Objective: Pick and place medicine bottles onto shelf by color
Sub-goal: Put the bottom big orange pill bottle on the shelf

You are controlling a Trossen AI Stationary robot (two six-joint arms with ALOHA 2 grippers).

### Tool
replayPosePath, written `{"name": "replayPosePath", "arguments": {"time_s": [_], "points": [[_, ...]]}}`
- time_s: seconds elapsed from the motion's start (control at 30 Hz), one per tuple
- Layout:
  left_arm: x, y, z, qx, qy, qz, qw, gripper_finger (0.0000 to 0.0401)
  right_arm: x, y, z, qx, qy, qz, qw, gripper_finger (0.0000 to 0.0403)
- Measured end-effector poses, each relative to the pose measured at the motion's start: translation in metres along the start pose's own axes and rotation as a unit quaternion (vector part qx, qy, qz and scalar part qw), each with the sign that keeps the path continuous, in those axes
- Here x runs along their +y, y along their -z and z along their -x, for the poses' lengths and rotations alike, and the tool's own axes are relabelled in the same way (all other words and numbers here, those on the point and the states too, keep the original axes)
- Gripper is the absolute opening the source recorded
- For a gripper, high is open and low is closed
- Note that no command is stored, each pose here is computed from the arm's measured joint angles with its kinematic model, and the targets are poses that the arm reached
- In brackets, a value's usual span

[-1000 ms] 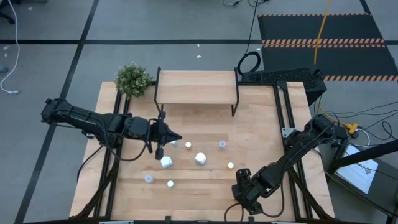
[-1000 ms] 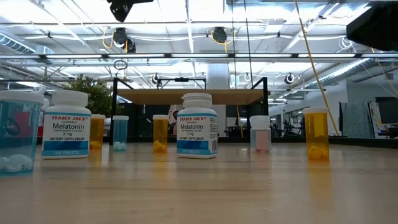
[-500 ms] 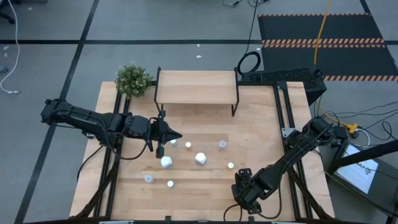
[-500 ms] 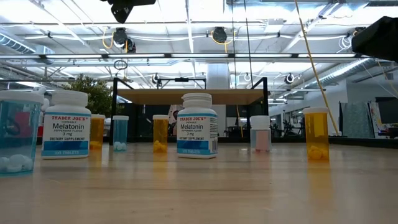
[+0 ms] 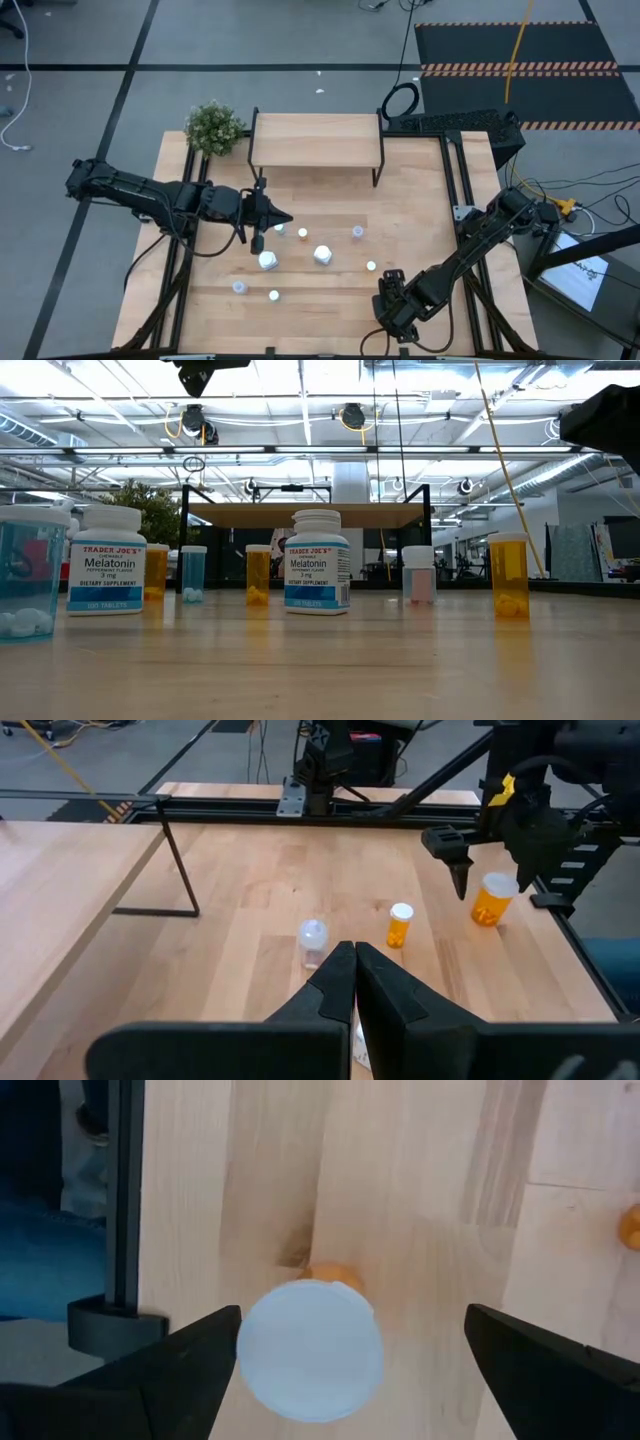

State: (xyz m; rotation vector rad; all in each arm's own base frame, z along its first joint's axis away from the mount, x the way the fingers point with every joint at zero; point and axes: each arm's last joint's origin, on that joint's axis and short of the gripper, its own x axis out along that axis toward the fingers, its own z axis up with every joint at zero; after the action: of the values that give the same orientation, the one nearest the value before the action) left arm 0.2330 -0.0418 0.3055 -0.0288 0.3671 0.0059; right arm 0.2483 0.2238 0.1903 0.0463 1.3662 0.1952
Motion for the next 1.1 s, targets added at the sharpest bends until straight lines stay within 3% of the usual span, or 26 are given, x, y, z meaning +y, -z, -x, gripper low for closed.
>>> {"name": "replayPosePath", "arguments": {"time_s": [0.5, 0.9, 1.1], "points": [[0.0000, 0.0000, 0.0000, 0.000, 0.000, -0.001, 1.000, 0.0015, 0.0003, 0.0020, 0.0000, -0.002, 0.015, -0.009, 1.000, 0.0372], [0.0000, 0.0000, 0.0000, 0.000, 0.000, 0.000, 1.000, 0.0015, 0.0004, 0.0021, 0.0000, 0.000, 0.013, -0.013, 1.000, 0.0238], [0.0000, 0.0000, 0.0000, 0.000, 0.000, 0.000, 1.000, 0.0015, 0.0005, 0.0021, 0.0002, 0.000, 0.012, -0.013, 1.000, 0.0206]]}}
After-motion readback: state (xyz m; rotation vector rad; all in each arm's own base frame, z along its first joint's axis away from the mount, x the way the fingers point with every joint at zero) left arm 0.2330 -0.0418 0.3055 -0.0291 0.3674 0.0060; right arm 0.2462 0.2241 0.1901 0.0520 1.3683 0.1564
